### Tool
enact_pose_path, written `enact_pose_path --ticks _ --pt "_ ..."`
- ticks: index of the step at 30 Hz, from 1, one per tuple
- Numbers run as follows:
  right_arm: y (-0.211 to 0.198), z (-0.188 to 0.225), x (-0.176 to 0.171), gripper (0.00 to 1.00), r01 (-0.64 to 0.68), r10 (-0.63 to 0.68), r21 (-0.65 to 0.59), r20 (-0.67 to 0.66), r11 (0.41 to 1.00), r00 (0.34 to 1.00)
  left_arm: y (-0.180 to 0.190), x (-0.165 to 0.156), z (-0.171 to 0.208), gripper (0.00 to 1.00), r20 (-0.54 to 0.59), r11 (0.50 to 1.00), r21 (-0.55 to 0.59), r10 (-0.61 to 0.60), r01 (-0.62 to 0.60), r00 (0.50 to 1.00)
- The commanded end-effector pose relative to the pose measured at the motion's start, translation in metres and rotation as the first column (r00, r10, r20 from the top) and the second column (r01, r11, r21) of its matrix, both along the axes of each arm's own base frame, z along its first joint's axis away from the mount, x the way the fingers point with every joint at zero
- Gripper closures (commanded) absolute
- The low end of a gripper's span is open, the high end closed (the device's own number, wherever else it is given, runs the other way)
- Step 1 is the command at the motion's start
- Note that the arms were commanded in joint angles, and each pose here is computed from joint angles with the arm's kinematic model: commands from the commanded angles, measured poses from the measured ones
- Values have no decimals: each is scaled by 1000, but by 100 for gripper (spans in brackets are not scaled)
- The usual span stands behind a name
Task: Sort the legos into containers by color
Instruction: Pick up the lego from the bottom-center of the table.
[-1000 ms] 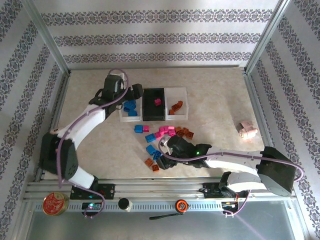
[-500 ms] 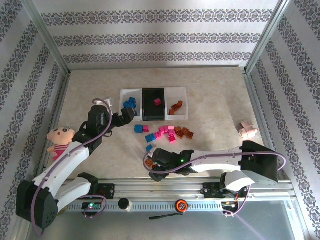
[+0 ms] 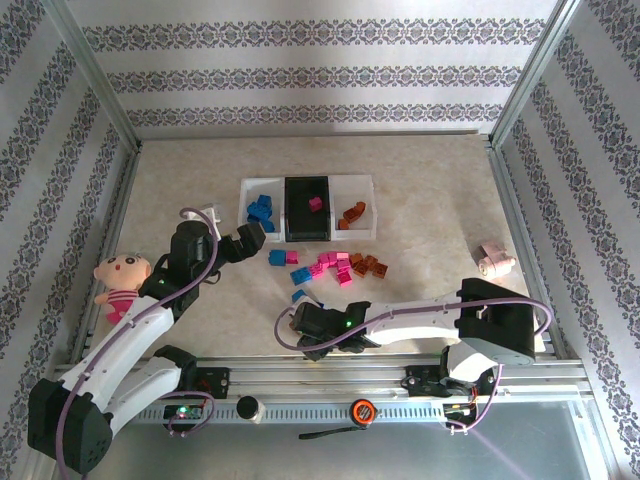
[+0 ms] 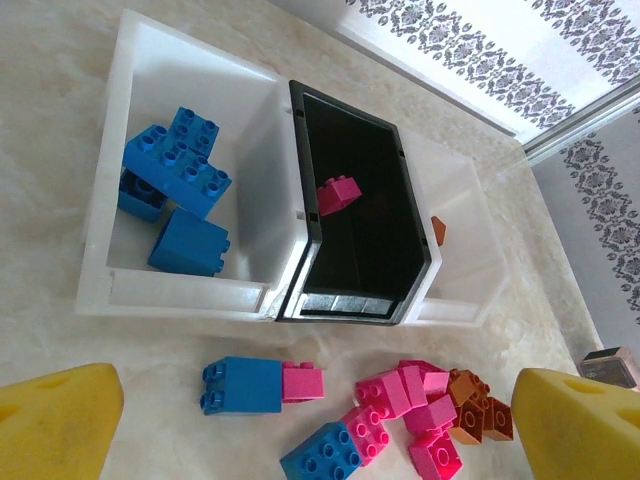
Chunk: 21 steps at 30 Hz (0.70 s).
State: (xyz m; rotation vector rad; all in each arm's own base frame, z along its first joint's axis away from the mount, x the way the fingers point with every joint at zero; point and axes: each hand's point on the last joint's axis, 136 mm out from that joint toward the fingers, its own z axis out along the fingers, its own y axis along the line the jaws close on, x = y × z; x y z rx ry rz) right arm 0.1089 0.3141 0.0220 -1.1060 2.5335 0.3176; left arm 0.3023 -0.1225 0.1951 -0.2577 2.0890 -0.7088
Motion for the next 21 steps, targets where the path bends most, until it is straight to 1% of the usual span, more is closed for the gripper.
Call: enact_pose_path --ticks 1,5,11,17,21 --pt "6 1 5 39 -12 13 -13 35 1000 999 1 -3 -8 0 -28 1000 15 8 -8 1000" --pt "11 -4 10 44 -14 15 -27 42 1000 999 4 -4 -11 0 -31 999 35 16 -15 999" --pt "7 -2 12 60 -4 4 -4 39 1000 999 3 -6 -18 0 -48 999 35 11 -10 999" --pt "-10 0 6 69 20 -20 47 -2 999 1000 6 -7 -18 0 -46 998 58 13 -10 999" --pt "-27 12 7 75 58 -58 93 -9 994 998 5 -8 -20 0 -48 998 58 5 -3 999"
